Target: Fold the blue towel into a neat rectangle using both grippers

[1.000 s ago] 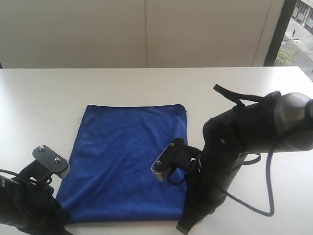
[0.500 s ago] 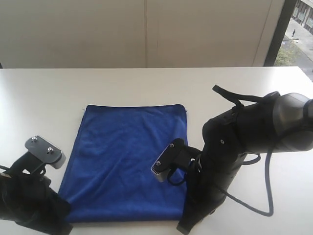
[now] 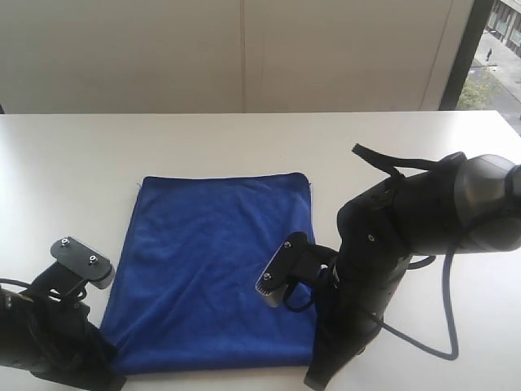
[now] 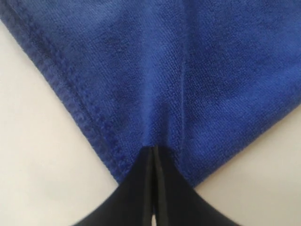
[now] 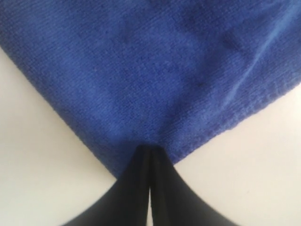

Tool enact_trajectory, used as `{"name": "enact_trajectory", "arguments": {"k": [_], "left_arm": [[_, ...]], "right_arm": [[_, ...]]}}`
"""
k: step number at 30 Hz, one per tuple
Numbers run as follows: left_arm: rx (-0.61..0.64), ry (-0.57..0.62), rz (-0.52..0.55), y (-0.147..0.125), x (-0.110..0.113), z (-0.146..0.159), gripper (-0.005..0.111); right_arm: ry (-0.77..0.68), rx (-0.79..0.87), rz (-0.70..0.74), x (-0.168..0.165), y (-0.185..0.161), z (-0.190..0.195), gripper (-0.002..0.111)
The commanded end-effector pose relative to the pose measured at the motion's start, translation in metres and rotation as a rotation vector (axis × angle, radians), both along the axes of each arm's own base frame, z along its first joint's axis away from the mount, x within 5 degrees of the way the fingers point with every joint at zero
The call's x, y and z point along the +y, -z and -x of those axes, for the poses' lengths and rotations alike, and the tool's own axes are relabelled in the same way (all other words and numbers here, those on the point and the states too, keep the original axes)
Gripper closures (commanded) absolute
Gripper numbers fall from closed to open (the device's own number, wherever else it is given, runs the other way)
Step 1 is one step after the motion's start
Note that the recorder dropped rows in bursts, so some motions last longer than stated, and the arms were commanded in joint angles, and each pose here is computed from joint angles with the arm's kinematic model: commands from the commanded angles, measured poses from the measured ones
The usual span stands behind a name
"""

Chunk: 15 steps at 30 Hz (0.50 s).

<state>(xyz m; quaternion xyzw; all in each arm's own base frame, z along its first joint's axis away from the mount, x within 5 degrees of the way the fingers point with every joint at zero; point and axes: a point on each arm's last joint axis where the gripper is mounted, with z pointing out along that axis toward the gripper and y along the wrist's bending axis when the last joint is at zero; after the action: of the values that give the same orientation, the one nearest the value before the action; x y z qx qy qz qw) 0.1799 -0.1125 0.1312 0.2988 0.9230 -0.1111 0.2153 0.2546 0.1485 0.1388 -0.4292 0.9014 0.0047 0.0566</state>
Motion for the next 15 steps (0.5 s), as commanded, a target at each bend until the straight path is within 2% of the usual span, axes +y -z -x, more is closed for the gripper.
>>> {"name": "enact_trajectory", "arguments": {"k": [1,8,15], "left_arm": [[0.087,0.02,-0.004,0.009,-0.001,0.007,0.107],[0.155,0.05,0.006,0.012,-0.001,0.015,0.107],[0.132,0.028,0.018,0.007,0.003,0.02,0.107]], "right_arm": [[-0.012,0.024,0.028,-0.003,0.003,0.002,0.108],[-0.023,0.029,0.045,-0.004,0.003,0.003,0.108],[-0.023,0.038,0.05,-0.004,0.003,0.004,0.108]]}}
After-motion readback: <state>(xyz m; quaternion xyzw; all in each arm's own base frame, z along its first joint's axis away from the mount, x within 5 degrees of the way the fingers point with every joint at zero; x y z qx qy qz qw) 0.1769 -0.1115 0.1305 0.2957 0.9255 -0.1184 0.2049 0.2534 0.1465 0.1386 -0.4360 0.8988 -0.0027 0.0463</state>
